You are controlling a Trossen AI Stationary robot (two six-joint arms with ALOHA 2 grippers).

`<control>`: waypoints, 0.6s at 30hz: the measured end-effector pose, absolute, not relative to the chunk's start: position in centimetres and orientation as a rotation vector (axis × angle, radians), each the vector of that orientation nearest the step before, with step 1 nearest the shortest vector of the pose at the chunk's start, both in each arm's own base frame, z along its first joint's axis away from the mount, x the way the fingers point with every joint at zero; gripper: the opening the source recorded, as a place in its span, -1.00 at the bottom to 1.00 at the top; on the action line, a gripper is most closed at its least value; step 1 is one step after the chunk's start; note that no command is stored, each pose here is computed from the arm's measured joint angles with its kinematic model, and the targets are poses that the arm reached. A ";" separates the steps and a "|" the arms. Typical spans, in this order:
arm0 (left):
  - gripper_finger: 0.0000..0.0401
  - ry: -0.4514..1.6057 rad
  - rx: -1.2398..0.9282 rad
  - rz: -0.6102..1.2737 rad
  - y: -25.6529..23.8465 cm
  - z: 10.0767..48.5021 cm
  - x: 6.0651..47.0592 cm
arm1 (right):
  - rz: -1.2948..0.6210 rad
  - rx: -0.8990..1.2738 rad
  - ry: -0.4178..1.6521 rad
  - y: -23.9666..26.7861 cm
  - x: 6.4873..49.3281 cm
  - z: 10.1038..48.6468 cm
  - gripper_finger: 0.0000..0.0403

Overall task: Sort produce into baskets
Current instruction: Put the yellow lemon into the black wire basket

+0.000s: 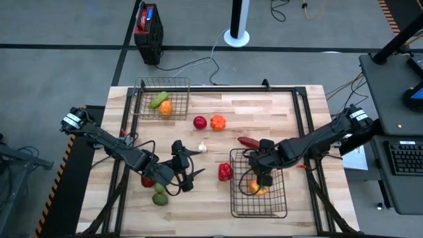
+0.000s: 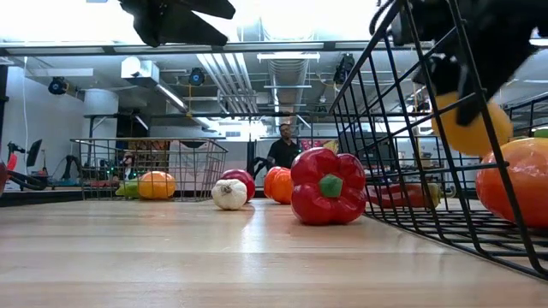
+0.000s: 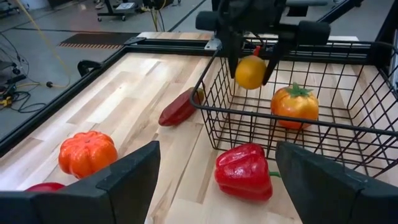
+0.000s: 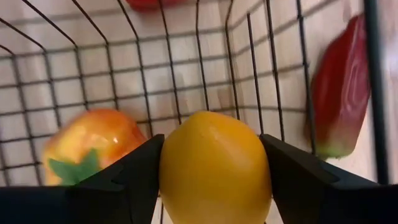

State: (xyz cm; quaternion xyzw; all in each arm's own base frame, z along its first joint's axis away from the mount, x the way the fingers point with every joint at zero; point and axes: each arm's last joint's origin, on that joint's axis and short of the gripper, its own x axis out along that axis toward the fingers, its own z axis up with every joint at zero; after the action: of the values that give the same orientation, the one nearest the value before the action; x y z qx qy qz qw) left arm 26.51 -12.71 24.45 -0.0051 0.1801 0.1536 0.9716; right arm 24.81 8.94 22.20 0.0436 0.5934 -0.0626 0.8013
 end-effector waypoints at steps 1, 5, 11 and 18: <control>0.50 0.363 -0.010 0.311 -12.7 24.4 26.5 | -0.142 0.096 1.284 8.9 24.6 21.9 0.19; 0.50 0.363 -0.010 0.312 -12.7 24.5 26.5 | -0.161 0.103 1.303 8.8 24.3 21.3 0.22; 0.50 0.361 -0.009 0.318 -12.7 24.4 26.5 | -0.162 0.103 1.302 8.8 24.3 21.2 0.23; 0.50 0.362 -0.008 0.318 -12.7 24.4 26.5 | -0.156 0.103 1.292 8.8 24.4 21.2 0.30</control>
State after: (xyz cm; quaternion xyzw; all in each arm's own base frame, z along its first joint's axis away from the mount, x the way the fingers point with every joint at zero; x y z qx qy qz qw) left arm 26.54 -12.68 24.43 -0.0039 0.1793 0.1573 0.9711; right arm 24.43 8.79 21.25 0.0480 0.6013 -0.0725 0.7943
